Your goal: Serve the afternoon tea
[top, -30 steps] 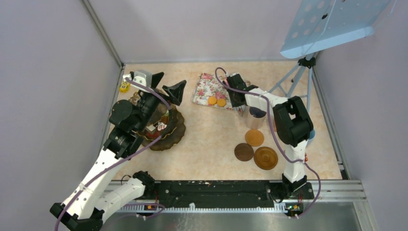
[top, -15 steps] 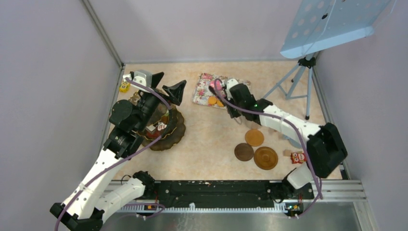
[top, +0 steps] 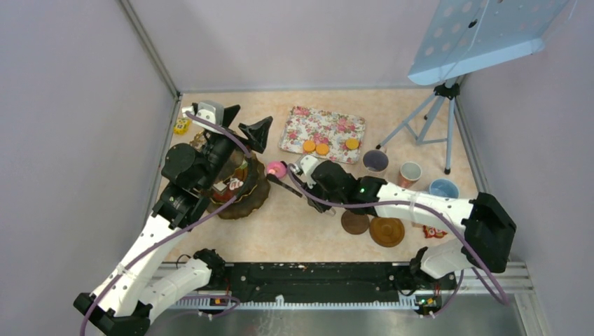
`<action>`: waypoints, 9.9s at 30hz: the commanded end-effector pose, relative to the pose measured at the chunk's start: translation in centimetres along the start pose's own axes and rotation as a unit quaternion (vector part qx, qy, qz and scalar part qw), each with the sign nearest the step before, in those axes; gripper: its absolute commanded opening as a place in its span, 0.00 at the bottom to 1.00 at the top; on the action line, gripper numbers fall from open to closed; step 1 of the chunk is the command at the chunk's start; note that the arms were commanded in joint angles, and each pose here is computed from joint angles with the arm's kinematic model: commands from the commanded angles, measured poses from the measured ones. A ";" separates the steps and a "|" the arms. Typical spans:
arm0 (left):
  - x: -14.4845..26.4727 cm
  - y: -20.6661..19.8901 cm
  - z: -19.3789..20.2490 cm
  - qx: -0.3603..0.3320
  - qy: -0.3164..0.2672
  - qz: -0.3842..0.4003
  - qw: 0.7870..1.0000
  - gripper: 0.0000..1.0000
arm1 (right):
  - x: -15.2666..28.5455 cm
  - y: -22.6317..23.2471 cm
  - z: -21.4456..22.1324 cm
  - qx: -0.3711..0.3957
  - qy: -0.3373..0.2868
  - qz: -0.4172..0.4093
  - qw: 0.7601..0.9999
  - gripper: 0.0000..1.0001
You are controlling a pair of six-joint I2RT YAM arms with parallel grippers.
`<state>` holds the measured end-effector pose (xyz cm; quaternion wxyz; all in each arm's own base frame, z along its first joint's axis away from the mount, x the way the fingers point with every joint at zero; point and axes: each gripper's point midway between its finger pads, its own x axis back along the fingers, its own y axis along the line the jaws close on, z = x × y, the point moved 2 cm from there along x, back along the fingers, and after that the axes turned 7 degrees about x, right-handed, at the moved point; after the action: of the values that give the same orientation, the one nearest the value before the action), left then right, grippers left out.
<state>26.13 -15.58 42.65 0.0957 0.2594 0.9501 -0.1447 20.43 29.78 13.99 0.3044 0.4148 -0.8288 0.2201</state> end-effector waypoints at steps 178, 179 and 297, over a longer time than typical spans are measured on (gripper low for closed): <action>0.2 -0.3 -1.3 -0.005 -0.024 0.007 1.000 0.99 | -6.2 -14.5 -5.4 -0.088 0.097 0.126 0.983 0.41; 0.2 -0.3 -1.2 -0.006 -0.024 0.007 1.000 0.99 | -6.3 -14.5 -5.4 -0.087 0.099 0.126 0.983 0.41; 4.6 0.2 -8.2 0.010 -0.121 -0.032 0.992 0.99 | 2.6 -16.3 -6.8 -0.182 0.047 0.211 0.959 0.41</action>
<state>21.66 -11.06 48.54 0.1810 0.2167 0.9405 -0.1893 34.44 24.07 23.01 0.3284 0.1904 -0.9158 0.1310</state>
